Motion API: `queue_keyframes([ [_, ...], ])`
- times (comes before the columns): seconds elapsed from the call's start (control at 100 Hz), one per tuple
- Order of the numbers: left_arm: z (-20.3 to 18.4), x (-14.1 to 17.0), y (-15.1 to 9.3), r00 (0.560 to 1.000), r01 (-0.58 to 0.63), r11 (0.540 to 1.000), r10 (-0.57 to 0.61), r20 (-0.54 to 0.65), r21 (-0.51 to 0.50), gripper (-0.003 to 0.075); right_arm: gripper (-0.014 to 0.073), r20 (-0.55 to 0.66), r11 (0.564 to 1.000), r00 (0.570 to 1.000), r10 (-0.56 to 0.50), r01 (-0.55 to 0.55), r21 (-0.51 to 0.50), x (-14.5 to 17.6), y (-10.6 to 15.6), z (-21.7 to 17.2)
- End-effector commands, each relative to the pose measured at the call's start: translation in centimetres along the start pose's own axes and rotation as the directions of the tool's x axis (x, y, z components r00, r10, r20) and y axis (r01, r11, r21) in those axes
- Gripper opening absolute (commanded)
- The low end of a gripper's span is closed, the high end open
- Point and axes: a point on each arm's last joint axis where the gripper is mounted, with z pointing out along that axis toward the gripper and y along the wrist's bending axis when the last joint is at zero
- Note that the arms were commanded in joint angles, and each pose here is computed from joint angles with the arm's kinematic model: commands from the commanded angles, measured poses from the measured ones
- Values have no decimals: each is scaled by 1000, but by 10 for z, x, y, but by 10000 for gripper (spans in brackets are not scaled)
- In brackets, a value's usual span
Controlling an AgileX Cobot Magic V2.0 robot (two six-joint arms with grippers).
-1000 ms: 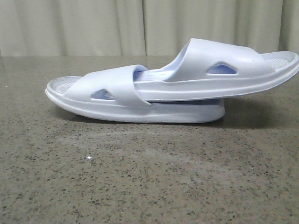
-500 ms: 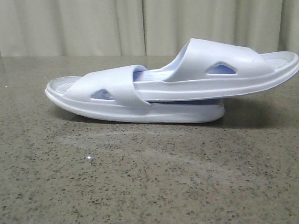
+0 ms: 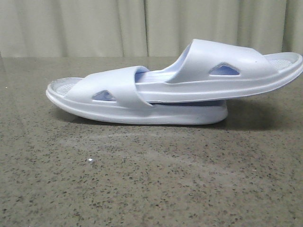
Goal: Insert blue slippers together front up
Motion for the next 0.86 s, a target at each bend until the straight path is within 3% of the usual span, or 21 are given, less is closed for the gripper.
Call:
queue_keyframes([
  [0.0,-2,-6,1,995,15,1000,-13,99,-13,16,-107,149,1000,989,-8,9,-7,-11,1,-2],
  [0.85,-2,-6,1,995,15,1000,-13,99,-13,16,-107,121,1000,993,-8,9,-5,-5,1,-1],
])
